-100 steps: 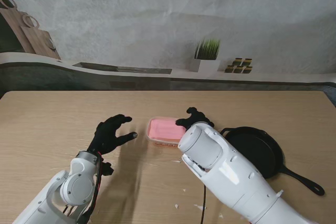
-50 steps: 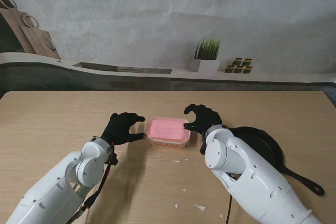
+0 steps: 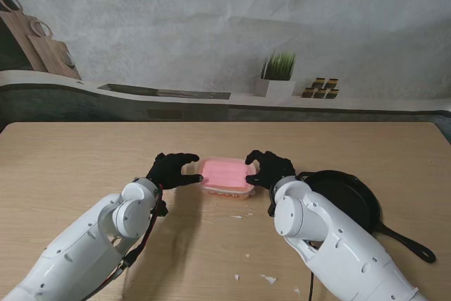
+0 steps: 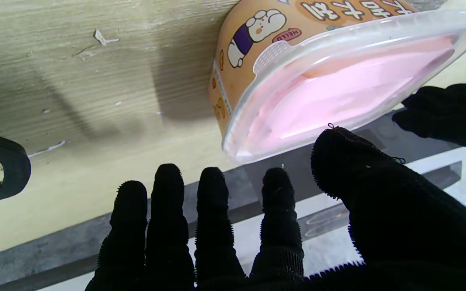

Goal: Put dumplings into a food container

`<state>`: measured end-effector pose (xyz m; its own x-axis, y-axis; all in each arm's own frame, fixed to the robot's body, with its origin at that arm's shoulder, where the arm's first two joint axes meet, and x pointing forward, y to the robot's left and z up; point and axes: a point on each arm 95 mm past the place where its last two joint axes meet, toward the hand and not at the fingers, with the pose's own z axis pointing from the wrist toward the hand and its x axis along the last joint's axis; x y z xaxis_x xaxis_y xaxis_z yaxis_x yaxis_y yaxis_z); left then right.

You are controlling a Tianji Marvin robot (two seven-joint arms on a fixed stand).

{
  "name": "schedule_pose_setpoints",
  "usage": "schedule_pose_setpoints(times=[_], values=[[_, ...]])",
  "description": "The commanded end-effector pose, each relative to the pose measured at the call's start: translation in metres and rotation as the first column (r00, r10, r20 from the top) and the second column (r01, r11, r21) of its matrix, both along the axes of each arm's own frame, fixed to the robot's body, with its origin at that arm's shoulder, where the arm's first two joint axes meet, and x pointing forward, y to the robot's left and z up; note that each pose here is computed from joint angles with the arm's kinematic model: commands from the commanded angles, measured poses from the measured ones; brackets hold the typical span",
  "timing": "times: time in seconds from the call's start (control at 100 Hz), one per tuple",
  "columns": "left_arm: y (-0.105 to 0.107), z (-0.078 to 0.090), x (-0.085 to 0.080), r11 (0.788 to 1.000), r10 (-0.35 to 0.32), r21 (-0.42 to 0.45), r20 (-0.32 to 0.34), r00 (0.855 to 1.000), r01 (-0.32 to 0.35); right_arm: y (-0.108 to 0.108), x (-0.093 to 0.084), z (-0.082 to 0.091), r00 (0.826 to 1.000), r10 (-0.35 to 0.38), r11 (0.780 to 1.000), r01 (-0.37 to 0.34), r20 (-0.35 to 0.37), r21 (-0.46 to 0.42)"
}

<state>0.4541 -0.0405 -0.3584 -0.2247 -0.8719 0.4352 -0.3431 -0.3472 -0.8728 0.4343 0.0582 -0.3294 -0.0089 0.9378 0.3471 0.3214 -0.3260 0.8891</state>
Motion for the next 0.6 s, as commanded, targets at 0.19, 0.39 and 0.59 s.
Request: schedule_pose_setpoints(times=[0.19, 0.39, 0.59], values=[[-0.017, 0.003, 0.011, 1.000, -0.001, -0.028, -0.045, 0.999, 0.000, 0.005, -0.005, -0.003, 1.000, 0.015, 0.999, -0.014, -0.008, 0.040], [-0.022, 0.000, 0.017, 1.000, 0.000, -0.028, -0.066, 0.998, -0.002, 0.004, -0.001, -0.006, 0.999, 0.040, 0.999, -0.040, -0.003, -0.012], [-0.022, -0.003, 0.020, 0.999, 0.009, -0.042, -0.072, 0.997, -0.012, 0.004, 0.002, -0.013, 0.999, 0.040, 0.999, -0.041, -0.016, -0.031]])
